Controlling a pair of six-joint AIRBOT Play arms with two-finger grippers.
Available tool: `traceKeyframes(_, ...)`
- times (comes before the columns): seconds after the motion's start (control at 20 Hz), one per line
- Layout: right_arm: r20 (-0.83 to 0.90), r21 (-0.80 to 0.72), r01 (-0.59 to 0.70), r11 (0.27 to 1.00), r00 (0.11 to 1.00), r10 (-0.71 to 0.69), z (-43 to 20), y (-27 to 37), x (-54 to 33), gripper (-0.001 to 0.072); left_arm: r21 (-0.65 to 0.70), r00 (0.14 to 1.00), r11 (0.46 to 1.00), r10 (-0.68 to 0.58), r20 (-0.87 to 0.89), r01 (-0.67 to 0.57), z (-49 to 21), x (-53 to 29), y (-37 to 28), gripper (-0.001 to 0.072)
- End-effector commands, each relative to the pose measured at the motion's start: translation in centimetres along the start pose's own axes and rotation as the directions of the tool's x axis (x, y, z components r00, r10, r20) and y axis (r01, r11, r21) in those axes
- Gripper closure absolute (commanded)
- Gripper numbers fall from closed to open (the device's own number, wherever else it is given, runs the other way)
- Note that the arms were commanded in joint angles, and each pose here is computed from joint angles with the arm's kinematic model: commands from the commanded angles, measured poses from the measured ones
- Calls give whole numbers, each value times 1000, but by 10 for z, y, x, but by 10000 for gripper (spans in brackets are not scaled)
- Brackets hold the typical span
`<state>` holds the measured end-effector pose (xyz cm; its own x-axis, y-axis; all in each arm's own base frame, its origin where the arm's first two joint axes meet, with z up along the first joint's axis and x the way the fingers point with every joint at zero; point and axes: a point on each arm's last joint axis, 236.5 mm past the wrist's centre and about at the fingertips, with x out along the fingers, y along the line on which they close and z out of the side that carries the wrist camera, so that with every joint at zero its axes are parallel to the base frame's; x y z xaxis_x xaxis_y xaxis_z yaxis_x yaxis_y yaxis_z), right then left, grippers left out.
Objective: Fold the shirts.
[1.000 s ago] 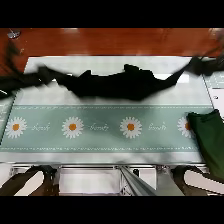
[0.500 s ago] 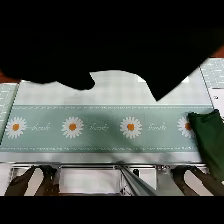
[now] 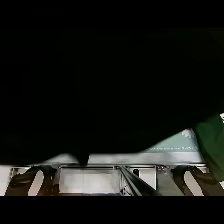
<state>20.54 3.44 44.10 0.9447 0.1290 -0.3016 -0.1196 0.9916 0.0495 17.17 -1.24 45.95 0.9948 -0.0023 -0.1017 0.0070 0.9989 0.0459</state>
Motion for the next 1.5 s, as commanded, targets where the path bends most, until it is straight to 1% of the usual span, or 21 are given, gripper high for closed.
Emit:
traceKeyframes(0.0,-194,40,-5,999,981,13,-53,-9,31,684,-17,974,999,24,-225,-29,-67,38,15,685)
traceKeyframes(0.1,-328,84,-6,996,944,34,-91,-18,69,684,-46,924,999,10,-382,-29,-123,84,17,685)
traceKeyframes(0.2,-438,122,-21,992,896,73,-128,-26,111,684,-96,871,995,-21,-491,-30,-172,130,15,685)
traceKeyframes(0.4,-568,212,-23,977,810,143,-192,-46,212,685,-211,788,977,-126,-603,-5,-243,217,-1,684)
traceKeyframes(0.5,-586,282,-18,959,788,187,-215,-54,267,684,-283,776,959,-174,-606,-6,-266,262,-8,684)
traceKeyframes(0.7,-542,443,-10,896,794,277,-247,-64,373,684,-411,784,910,-209,-584,-64,-302,341,-10,684)
traceKeyframes(0.85,-522,516,0,856,793,315,-266,-72,430,684,-487,790,870,-243,-563,-79,-326,381,-19,684)
traceKeyframes(1.0,-535,565,14,825,767,354,-285,-72,464,684,-540,764,835,-279,-582,-106,-358,397,-30,684)
traceKeyframes(1.15,-579,569,5,822,712,397,-305,-58,464,684,-537,699,835,-313,-643,-121,-382,389,-38,684)
traceKeyframes(1.25,-591,561,-11,828,695,410,-303,-61,454,684,-534,661,836,-333,-672,-122,-380,372,-34,684)
traceKeyframes(1.3,-600,564,-11,826,682,419,-301,-64,446,684,-531,630,839,-349,-694,-120,-379,360,-32,684)
traceKeyframes(1.35,-619,566,-16,824,652,438,-303,-64,433,684,-499,580,864,-373,-725,-68,-382,343,-33,684)
traceKeyframes(1.4,-646,563,-28,826,608,461,-309,-61,421,684,-472,512,881,-395,-763,-24,-391,326,-33,684)
traceKeyframes(1.45,-688,546,-37,837,549,474,-321,-58,409,684,-468,428,883,-413,-804,-27,-404,307,-33,684)
